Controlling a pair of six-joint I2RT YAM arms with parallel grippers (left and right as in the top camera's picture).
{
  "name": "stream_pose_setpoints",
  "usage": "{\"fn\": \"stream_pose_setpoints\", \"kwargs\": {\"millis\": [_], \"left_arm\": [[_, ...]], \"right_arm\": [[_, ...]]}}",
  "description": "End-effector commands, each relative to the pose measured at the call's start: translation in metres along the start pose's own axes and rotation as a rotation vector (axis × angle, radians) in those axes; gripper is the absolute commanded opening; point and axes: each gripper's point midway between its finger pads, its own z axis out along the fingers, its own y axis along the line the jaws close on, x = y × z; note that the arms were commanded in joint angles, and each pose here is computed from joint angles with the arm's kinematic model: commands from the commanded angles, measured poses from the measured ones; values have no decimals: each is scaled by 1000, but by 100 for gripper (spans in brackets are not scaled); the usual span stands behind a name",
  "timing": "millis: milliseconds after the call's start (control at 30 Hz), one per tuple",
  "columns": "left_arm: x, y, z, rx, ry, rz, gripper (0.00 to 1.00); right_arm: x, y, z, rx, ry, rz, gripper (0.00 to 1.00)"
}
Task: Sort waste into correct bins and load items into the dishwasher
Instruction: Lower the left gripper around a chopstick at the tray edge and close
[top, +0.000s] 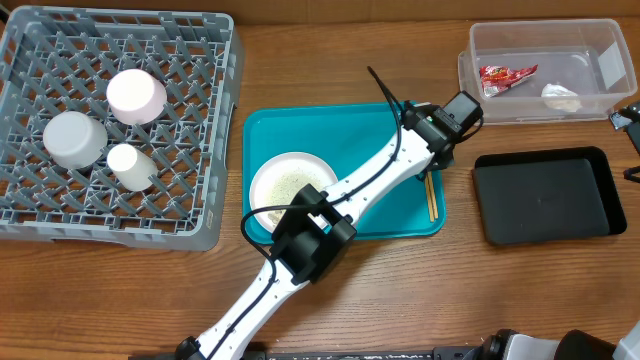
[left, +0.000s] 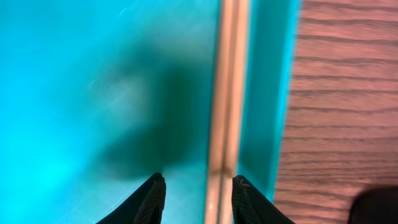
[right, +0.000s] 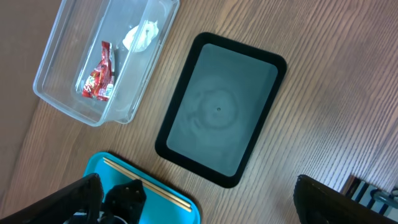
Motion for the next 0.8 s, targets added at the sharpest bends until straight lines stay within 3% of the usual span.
{"fn": "stream_pose_setpoints", "kwargs": {"millis": [0,467,767], "left_arm": [[2,1,4,-60,-68,93,37],[-5,7,0,-125,-154,102,24],[-3,10,5,-132,-150,83,29]], "right_arm": [[-2,-3,-3,4,-18,6,100],[-2,-3,-3,4,-18,6,100],[-2,-3,-3,4,-18,6,100]]}}
